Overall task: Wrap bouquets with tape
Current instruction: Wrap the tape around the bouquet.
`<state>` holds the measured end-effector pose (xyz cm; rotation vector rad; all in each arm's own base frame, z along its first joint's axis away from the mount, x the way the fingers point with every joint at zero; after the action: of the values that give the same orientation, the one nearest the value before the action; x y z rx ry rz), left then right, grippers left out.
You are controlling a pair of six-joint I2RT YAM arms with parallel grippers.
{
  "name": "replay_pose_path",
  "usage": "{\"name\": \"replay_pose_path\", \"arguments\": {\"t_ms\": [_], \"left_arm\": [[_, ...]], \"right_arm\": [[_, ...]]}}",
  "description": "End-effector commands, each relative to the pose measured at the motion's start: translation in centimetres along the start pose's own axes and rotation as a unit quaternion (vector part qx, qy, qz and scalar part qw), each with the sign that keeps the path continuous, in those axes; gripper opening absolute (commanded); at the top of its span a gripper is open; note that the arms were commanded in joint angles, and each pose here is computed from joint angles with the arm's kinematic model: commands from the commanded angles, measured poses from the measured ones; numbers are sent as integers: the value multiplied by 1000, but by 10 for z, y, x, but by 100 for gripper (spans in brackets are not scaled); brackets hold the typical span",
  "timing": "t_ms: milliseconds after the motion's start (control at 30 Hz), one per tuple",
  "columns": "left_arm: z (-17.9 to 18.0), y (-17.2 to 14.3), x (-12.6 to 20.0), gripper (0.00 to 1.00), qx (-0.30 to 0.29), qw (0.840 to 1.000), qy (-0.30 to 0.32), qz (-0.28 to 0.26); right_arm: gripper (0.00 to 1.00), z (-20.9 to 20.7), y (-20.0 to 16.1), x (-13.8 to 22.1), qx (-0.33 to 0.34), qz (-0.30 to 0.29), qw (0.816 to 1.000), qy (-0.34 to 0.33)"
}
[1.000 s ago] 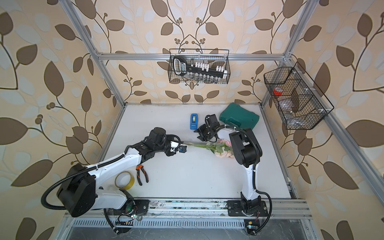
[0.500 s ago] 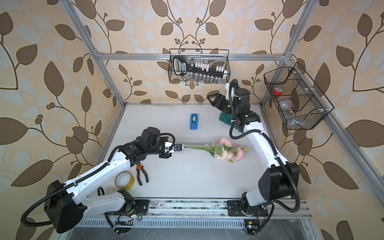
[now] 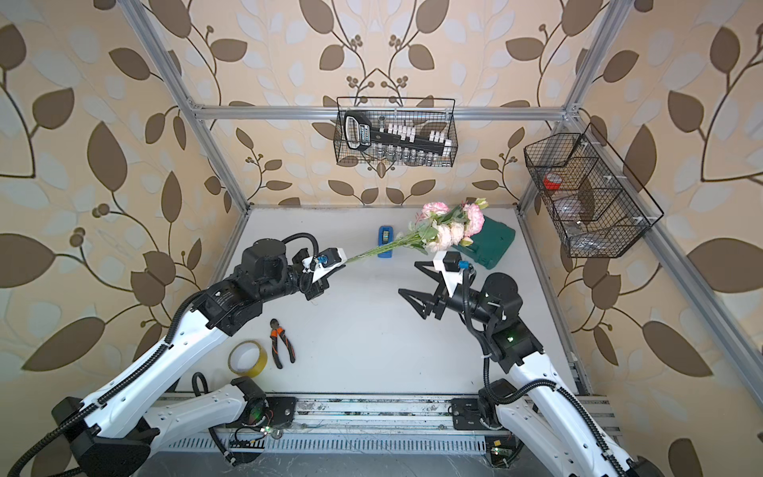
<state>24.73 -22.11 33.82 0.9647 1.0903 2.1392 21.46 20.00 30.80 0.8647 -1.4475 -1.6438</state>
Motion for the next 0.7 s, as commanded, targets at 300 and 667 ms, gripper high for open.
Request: {"name": "replay_pose_path", "arguments": {"t_ms": [300, 667], "left_arm": [[-3, 47, 32, 0, 34, 995, -21, -87], [-5, 55, 39, 0, 41, 993, -27, -107]], "right_arm": [[90, 9, -33, -51, 111, -25, 993, 42], [70, -1, -52, -87, 113, 3, 992, 54]]}}
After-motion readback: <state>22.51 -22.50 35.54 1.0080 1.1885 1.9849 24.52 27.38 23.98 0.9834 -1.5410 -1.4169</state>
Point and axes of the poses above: each gripper's point midway between its finger pads, its own x axis back along the fingers, its own z axis along the line the jaws close on, y = z × x, the point moved 1 cm from there along x, back along the fingers
